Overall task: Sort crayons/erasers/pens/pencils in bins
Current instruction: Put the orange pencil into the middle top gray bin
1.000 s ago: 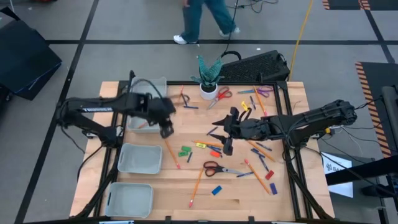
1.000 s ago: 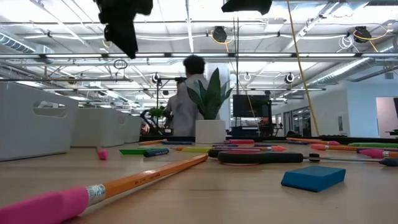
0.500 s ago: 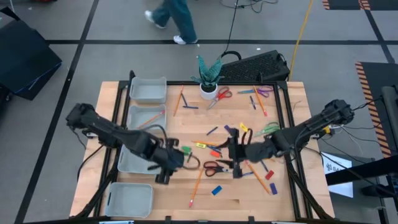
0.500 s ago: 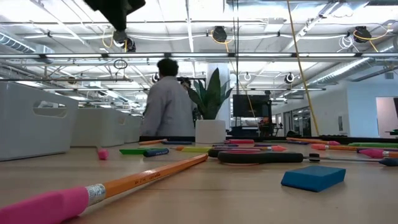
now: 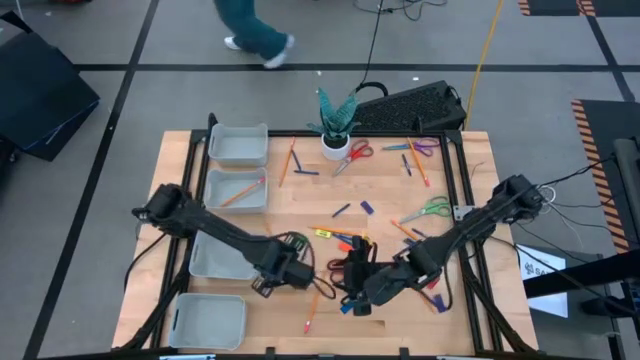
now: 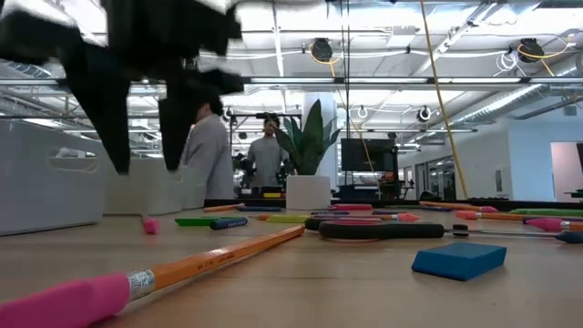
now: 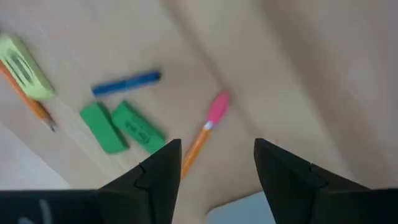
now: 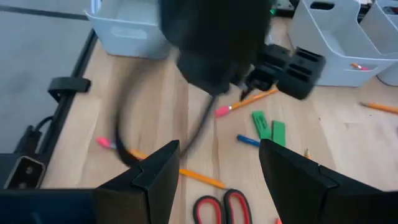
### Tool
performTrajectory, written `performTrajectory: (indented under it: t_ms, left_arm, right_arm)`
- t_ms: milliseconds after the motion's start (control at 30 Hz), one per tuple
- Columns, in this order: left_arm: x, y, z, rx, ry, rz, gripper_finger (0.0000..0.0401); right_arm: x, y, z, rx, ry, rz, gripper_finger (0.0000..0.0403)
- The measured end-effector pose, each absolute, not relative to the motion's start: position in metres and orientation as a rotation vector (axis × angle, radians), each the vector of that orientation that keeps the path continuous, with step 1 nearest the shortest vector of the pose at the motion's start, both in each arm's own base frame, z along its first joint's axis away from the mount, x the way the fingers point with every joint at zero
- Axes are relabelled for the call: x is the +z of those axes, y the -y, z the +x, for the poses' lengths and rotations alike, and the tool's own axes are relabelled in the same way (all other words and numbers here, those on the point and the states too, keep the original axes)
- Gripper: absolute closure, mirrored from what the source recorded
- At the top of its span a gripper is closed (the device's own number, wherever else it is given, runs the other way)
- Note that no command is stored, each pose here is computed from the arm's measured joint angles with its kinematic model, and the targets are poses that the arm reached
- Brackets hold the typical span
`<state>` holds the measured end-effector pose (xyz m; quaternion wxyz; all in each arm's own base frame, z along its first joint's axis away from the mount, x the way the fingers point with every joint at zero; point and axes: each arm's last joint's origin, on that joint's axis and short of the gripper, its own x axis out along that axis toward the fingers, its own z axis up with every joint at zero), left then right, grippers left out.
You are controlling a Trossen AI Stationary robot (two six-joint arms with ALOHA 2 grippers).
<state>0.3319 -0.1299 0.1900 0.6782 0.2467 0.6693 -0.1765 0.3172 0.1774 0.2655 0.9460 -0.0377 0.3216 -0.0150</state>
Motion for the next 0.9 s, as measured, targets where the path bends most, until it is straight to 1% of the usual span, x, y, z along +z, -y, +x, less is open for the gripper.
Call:
performTrajectory:
  t_ms: [133,233,333,433,533,733,800,900]
  left_arm:
    - [0.162,0.119,0.338,-0.397,-1.555,0.56,0.0197]
    - [0.143,0.116,0.336,-0.394,-1.605,0.656,0.0205]
    - [0.134,0.119,0.335,-0.417,-1.62,0.744,0.0222]
    - [0.13,0.12,0.335,-0.418,-1.622,0.737,0.0247]
    - [0.129,0.121,0.336,-0.416,-1.611,0.722,0.0282]
    - [0.126,0.121,0.336,-0.412,-1.6,0.673,0.0378]
    - [0.126,0.121,0.336,-0.412,-1.599,0.68,0.0387]
    - [0.128,0.121,0.338,-0.389,-1.596,0.7,0.0381]
  right_arm:
    - [0.261,-0.182,0.316,-0.018,-0.668,-0.095,0.0188]
    - [0.26,-0.186,0.311,0.007,-0.703,-0.116,0.0188]
    - [0.264,-0.188,0.301,0.048,-0.738,-0.109,0.0192]
    - [0.275,-0.187,0.29,0.077,-0.75,-0.083,0.0205]
    - [0.29,-0.181,0.276,0.086,-0.75,-0.083,0.0223]
    - [0.313,-0.156,0.253,0.045,-0.785,-0.077,0.0261]
    - [0.317,-0.148,0.248,0.027,-0.803,-0.082,0.0269]
    - [0.321,-0.138,0.248,0.0,-0.803,-0.07,0.0276]
